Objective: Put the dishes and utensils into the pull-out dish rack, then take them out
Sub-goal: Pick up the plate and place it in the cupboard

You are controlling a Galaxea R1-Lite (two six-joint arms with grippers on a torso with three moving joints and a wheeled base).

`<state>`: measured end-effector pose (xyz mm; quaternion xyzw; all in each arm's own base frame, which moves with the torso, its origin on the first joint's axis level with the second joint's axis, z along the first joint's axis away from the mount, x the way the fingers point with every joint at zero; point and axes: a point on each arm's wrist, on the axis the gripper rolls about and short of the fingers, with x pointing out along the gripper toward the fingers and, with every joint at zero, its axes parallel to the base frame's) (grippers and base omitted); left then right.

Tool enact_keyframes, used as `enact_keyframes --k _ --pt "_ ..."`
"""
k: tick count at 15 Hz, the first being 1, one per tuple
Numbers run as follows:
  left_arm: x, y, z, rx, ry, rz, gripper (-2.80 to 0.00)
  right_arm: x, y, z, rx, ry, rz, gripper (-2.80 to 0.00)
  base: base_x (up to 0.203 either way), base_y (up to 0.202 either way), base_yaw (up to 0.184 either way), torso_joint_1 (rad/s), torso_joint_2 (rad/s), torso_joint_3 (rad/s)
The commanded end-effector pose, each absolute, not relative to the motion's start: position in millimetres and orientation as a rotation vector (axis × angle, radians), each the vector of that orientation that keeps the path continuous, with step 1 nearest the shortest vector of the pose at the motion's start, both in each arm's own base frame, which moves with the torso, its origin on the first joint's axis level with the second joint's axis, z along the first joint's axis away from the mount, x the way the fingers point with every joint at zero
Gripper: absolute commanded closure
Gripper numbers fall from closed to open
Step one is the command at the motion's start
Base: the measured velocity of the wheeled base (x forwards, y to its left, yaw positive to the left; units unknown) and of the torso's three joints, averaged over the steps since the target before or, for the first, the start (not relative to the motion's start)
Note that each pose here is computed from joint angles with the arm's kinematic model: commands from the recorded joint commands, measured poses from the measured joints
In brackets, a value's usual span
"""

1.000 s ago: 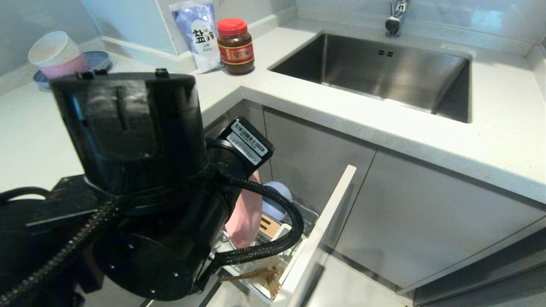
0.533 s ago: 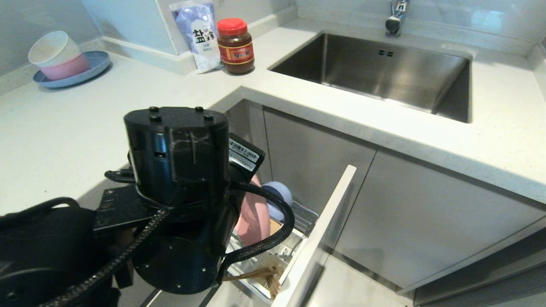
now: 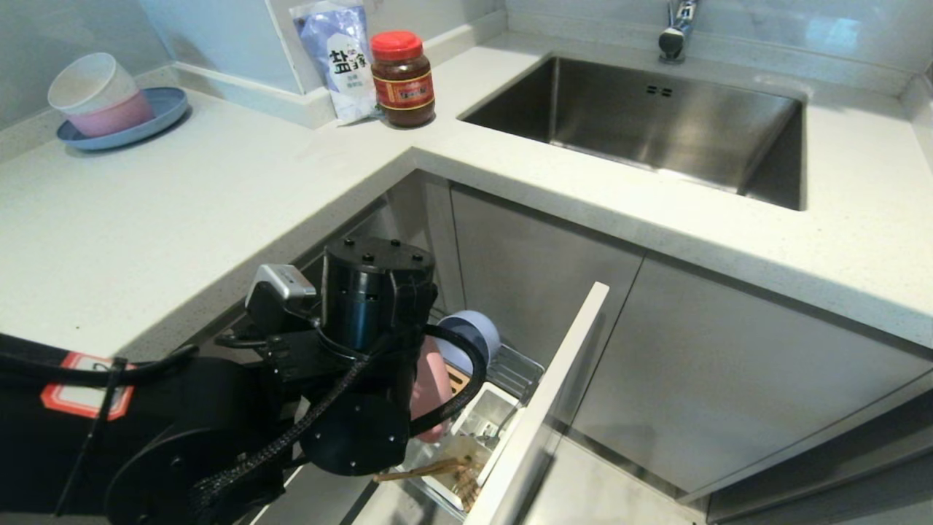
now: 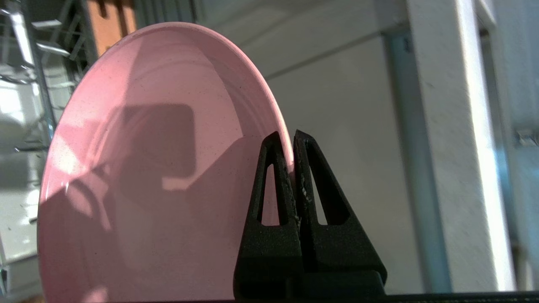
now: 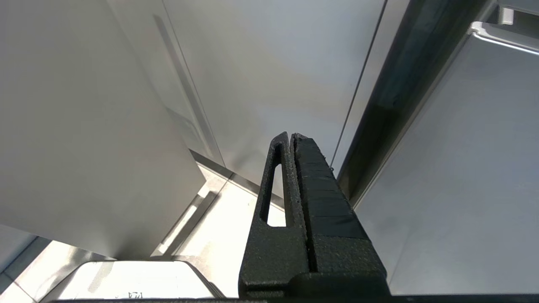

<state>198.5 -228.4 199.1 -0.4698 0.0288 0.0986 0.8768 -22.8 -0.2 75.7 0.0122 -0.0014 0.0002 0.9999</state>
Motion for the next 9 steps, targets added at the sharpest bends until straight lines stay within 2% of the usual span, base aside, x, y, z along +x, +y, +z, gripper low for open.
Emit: enact_keyframes --k 1,9 --pt "209 -228 190 -0.984 0.044 0.242 0.0 -23 0 75 0.025 -0.005 0.0 0.0 0.0 0.0 0.0 0.0 0.0 0.0" --pt "240 -228 171 -1.037 -0.015 0.285 0.0 -23 0 75 0.025 -0.005 0.0 0.0 0.0 0.0 0.0 0.0 0.0 0.0"
